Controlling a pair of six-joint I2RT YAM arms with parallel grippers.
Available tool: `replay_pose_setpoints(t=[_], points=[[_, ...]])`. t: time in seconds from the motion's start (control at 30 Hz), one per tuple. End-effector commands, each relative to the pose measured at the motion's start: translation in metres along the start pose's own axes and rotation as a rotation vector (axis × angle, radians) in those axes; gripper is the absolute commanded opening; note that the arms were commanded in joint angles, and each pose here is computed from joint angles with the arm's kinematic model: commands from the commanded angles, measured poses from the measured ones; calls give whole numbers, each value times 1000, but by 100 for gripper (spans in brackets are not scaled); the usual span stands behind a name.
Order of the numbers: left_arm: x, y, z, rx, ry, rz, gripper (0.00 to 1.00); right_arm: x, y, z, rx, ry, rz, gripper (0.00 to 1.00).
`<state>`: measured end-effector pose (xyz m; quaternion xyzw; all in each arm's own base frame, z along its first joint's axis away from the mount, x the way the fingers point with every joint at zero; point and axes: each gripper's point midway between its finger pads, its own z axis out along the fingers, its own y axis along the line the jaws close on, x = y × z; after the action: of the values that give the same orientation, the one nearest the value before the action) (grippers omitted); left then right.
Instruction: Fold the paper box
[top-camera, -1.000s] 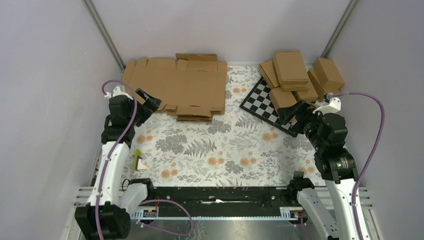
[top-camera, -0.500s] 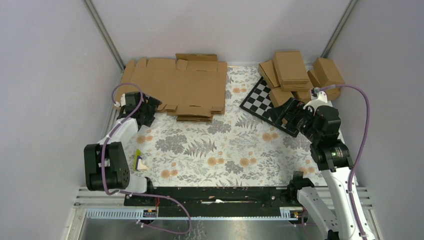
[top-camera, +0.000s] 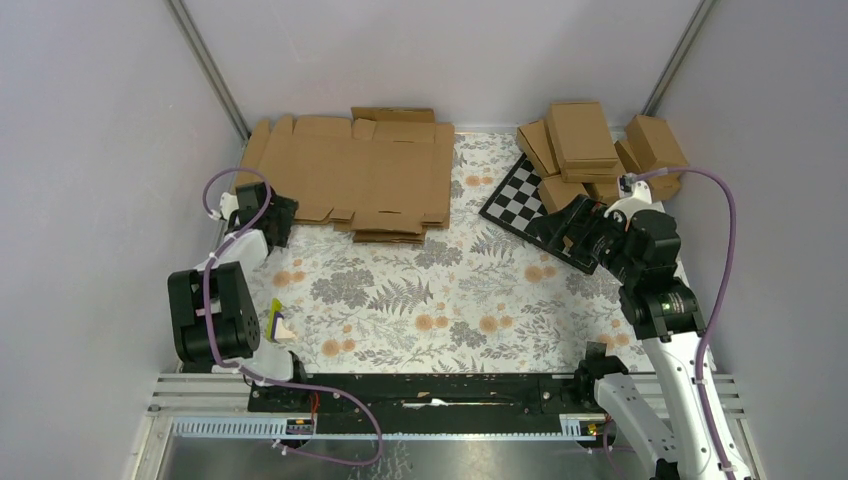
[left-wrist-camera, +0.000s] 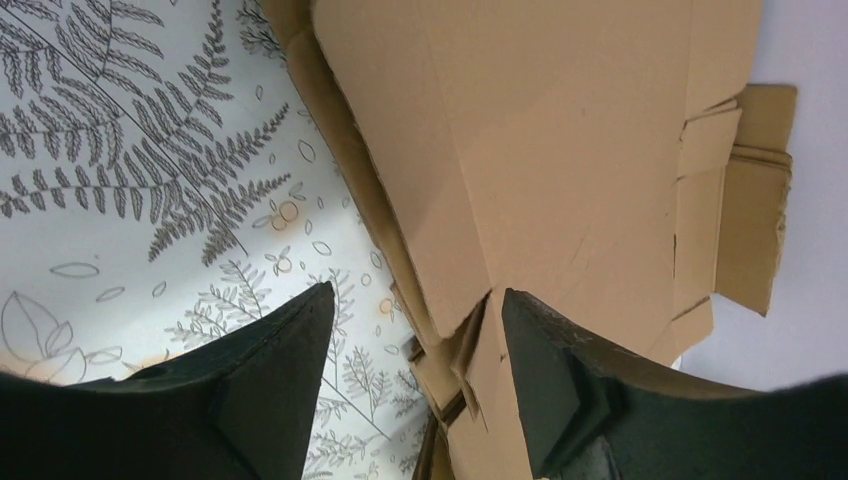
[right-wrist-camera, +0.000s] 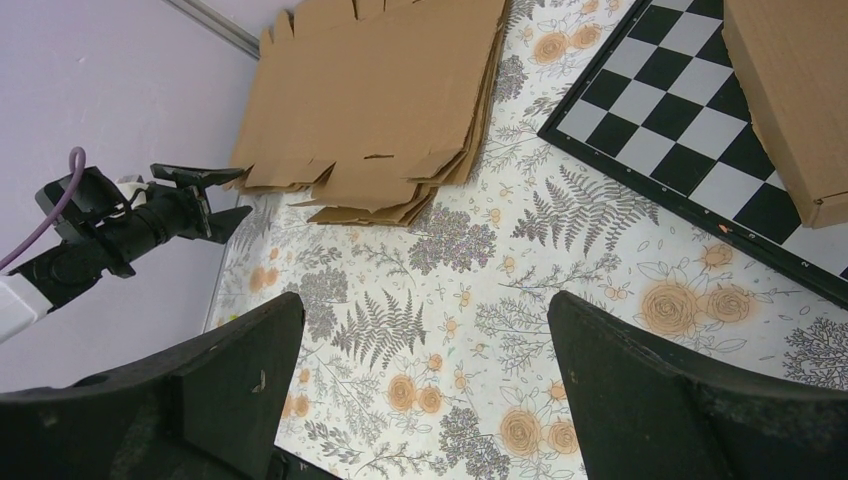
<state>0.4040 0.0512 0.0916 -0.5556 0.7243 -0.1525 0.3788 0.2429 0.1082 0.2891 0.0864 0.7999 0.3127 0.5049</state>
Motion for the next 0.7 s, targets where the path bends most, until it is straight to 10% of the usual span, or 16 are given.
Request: replay_pose_setpoints(t=[0.0, 0.67], points=[[-14, -17, 16, 55, -25, -47, 62, -9, 13, 1, -53, -19, -30, 100], [-21, -35, 41, 91, -29, -55, 53, -6, 11, 5, -46, -5, -33, 99]])
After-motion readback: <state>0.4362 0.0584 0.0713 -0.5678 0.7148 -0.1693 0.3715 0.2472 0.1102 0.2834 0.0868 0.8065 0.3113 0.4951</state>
